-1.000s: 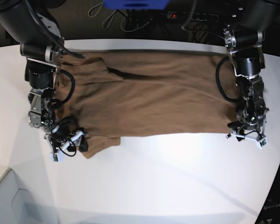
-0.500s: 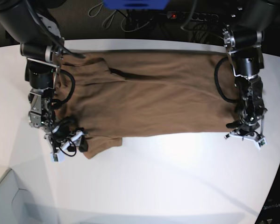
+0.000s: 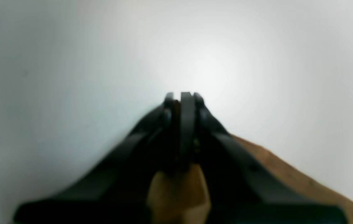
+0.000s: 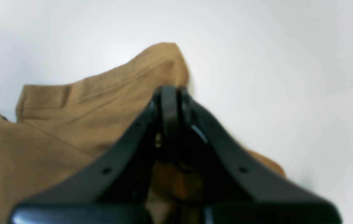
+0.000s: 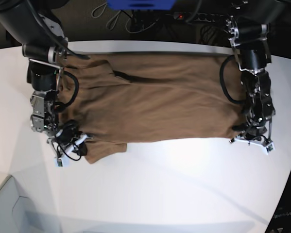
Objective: Layout the t-shirt on the table in an organized manner, then fold the t-shirt properly
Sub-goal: 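Grasp the hem corners with both grippers, then lift the hem with both grippers and fold it toward the folded edge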
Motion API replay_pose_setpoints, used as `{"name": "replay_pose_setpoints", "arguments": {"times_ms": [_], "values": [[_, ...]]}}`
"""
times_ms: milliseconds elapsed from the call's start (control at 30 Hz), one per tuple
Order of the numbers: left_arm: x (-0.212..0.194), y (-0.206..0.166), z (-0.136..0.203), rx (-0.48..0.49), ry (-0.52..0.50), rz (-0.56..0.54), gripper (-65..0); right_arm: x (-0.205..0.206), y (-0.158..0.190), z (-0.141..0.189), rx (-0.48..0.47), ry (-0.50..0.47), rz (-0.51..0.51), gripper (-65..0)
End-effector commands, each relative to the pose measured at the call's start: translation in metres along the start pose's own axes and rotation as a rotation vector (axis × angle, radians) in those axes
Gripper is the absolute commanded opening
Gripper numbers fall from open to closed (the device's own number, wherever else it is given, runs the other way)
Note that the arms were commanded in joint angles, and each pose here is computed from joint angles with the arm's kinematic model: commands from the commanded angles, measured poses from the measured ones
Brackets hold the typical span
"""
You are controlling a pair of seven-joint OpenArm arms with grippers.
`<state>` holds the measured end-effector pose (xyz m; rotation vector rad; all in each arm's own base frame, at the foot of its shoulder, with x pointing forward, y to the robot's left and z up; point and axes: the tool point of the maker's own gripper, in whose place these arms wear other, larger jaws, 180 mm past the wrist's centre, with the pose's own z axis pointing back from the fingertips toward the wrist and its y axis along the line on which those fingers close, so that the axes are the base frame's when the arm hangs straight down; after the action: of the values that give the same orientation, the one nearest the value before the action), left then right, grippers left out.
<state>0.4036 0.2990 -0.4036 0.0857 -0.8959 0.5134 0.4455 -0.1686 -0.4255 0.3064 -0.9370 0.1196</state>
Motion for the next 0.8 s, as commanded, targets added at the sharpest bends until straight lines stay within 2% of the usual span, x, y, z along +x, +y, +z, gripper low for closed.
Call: {"name": "replay_pose_setpoints", "arguments": {"times_ms": [0,100,300,667,767], "values": [[0.033,-0.003,0.006,-0.011,-0.094,-0.002,-64.8,0.024,-0.004,0.003,-0.008,-0.049,0.025,-65.0],[0.043,-0.007,0.015,-0.03,-0.135,0.0,-64.8,0.029,-0.003,0.01,-0.017,-0.082,0.052,-65.0],[0.048,-0.011,0.033,-0.101,-0.168,0.078,-64.8,0.042,0.004,0.037,-0.043,-0.166,0.141,-65.0],[0.043,-0.009,0.065,-0.127,-0.219,0.04,-64.8,0.04,0.03,0.09,-0.068,-0.259,0.252,-65.0],[0.04,-0.007,0.07,-0.128,-0.223,0.033,-64.8,0.041,0.03,0.108,-0.1,-0.294,0.25,-65.0]]}}
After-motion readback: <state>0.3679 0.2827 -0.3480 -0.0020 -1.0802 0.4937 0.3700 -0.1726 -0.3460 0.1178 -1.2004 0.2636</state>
